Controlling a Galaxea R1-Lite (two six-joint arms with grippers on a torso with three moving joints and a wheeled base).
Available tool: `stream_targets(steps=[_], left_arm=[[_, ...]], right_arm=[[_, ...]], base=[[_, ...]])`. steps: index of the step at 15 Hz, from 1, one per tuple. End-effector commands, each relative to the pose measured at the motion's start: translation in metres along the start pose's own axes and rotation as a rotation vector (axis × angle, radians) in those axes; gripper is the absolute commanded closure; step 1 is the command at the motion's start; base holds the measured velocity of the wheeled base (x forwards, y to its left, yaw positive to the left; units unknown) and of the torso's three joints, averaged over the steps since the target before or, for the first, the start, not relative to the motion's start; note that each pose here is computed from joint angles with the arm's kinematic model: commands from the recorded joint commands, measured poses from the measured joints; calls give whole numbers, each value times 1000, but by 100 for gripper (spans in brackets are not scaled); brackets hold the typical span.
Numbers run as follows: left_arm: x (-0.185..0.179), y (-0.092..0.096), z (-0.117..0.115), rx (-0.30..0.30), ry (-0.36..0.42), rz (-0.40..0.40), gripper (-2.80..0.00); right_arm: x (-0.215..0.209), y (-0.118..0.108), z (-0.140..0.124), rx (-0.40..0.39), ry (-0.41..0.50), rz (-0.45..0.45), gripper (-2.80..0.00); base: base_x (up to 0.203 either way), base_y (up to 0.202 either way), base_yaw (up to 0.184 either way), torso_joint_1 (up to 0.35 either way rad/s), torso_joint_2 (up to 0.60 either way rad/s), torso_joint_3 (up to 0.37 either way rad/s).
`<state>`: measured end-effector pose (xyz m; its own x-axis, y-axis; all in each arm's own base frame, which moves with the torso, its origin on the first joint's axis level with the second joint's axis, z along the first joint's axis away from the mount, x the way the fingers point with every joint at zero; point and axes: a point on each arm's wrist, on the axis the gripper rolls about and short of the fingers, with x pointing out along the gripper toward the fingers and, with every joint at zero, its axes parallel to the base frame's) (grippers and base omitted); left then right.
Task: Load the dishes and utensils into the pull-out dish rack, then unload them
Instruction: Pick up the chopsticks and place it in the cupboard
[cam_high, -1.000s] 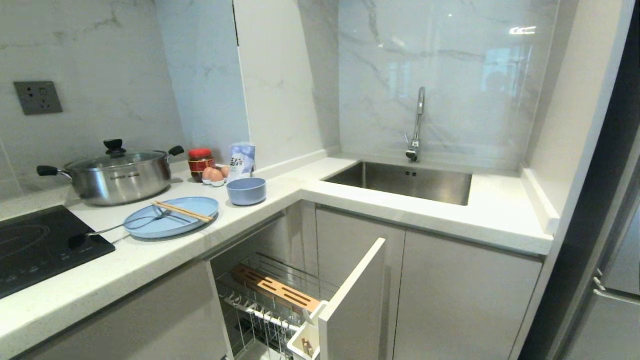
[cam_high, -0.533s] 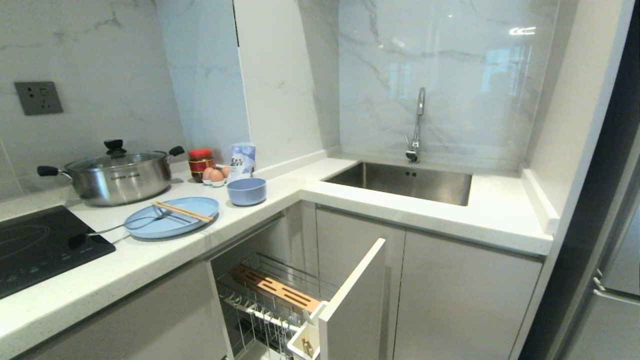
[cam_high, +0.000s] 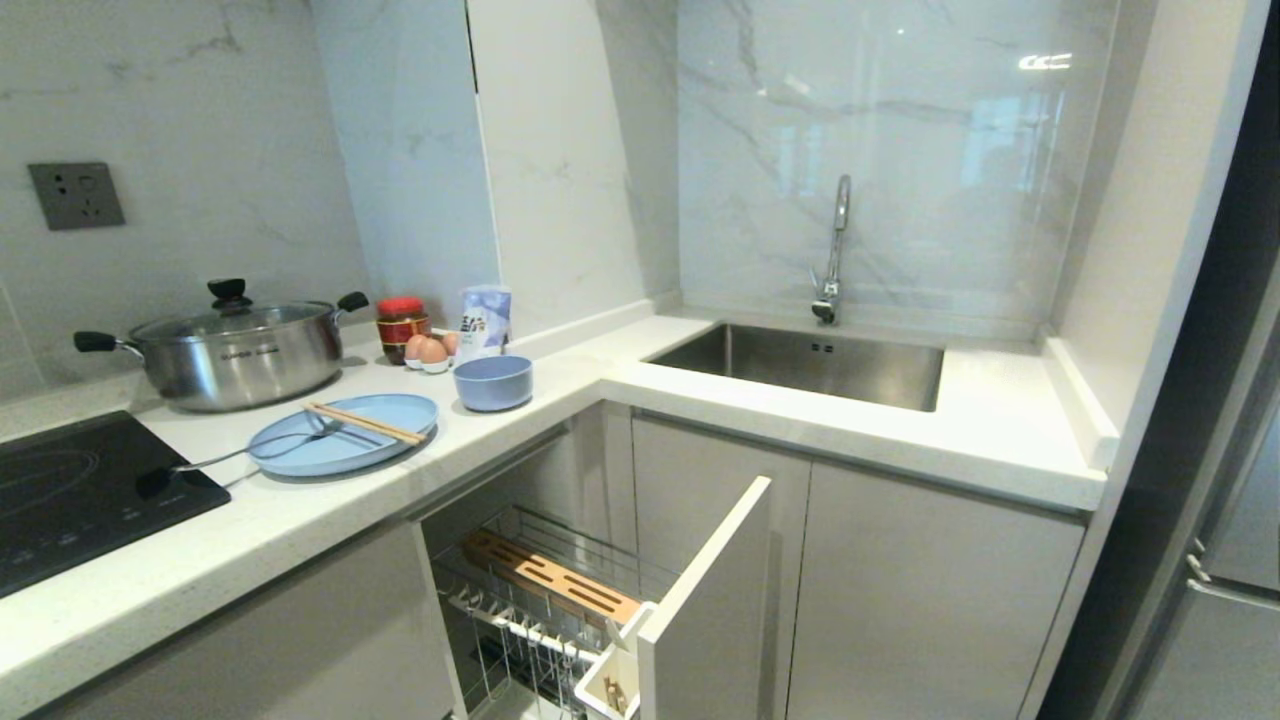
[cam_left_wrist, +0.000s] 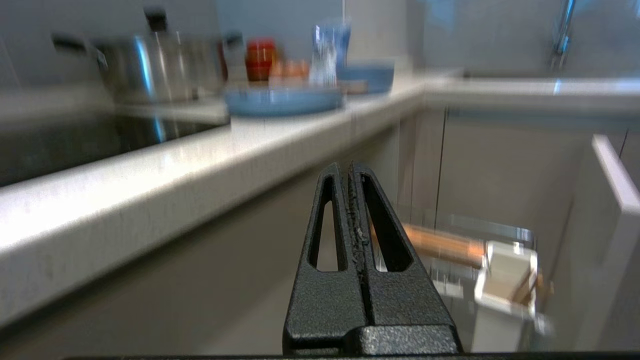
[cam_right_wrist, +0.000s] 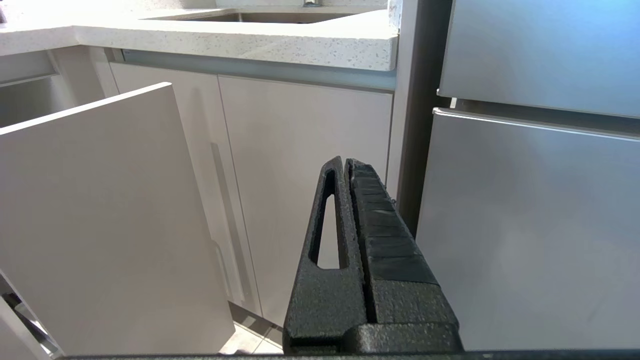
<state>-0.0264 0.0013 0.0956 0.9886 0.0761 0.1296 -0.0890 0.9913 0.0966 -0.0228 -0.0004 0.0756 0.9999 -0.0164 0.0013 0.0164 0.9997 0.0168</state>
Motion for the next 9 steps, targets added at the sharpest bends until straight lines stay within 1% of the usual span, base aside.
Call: stream_targets(steps=[1, 3, 4, 6, 8, 9], left_arm=[[3, -2, -13, 2, 6, -9, 0], [4, -3, -15, -3, 9, -54, 0], [4, -4, -17, -7, 23, -81, 0], [4, -4, -18, -29, 32, -87, 0], [4, -4, -18, -33, 31, -87, 0], [4, -4, -18, -24, 34, -92, 0]], right_arm=[[0, 0, 0, 0, 1, 0, 0], [0, 0, 0, 0, 1, 0, 0], [0, 0, 0, 0, 0, 0, 0], [0, 0, 0, 0, 0, 0, 0], [0, 0, 0, 0, 0, 0, 0], [0, 0, 0, 0, 0, 0, 0]], base=[[0, 0, 0, 0, 0, 0], [0, 0, 0, 0, 0, 0], [0, 0, 0, 0, 0, 0], [0, 0, 0, 0, 0, 0], [0, 0, 0, 0, 0, 0], [0, 0, 0, 0, 0, 0]])
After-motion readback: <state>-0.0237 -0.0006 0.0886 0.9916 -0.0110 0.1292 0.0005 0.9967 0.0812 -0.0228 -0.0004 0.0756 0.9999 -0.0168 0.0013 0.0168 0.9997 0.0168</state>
